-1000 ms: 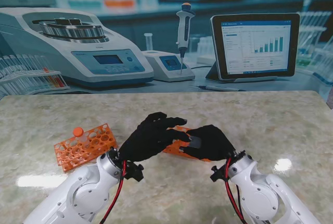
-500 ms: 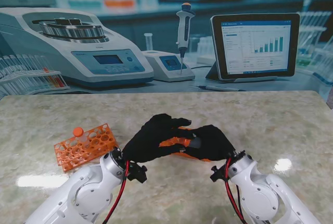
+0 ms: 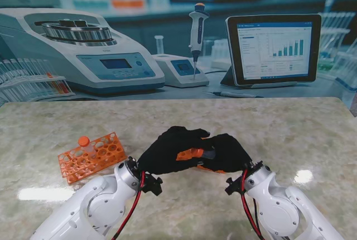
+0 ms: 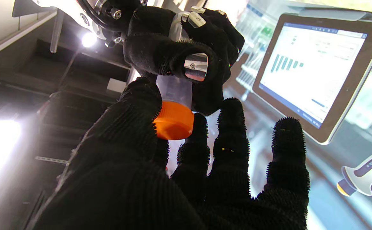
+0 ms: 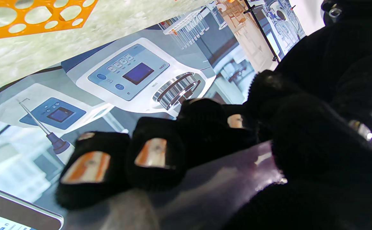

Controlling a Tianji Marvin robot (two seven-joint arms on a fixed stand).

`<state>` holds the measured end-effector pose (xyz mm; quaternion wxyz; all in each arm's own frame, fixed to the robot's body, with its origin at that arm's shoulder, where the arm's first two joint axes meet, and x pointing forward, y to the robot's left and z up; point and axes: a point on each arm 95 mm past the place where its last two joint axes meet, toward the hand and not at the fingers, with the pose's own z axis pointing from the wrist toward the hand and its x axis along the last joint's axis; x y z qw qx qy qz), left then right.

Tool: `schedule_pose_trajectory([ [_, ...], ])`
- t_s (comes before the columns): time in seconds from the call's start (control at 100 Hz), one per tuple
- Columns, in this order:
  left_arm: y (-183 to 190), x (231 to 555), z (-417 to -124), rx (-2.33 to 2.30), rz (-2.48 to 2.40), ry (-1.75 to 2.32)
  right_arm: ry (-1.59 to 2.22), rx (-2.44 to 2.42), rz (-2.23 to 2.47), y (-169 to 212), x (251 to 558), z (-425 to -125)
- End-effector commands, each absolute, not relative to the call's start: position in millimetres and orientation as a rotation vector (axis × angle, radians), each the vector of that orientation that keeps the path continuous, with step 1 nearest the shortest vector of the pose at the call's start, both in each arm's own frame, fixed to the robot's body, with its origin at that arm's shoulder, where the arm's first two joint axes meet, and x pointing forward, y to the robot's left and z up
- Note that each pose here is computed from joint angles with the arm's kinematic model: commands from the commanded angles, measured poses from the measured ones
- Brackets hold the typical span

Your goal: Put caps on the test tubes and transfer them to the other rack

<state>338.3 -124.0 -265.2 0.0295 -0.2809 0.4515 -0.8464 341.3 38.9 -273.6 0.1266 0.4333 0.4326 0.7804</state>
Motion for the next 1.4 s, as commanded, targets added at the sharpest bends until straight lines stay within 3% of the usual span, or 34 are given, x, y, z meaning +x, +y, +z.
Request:
schedule_pose_trajectory([
  [0.0, -126, 338, -266, -0.863, -2.603, 1.406, 1.255, 1.267, 2.289, 43, 338, -273],
  [1.39, -125, 342, -257, -0.944, -2.648, 1.424, 1.239, 1.263, 2.356, 49, 331, -277],
])
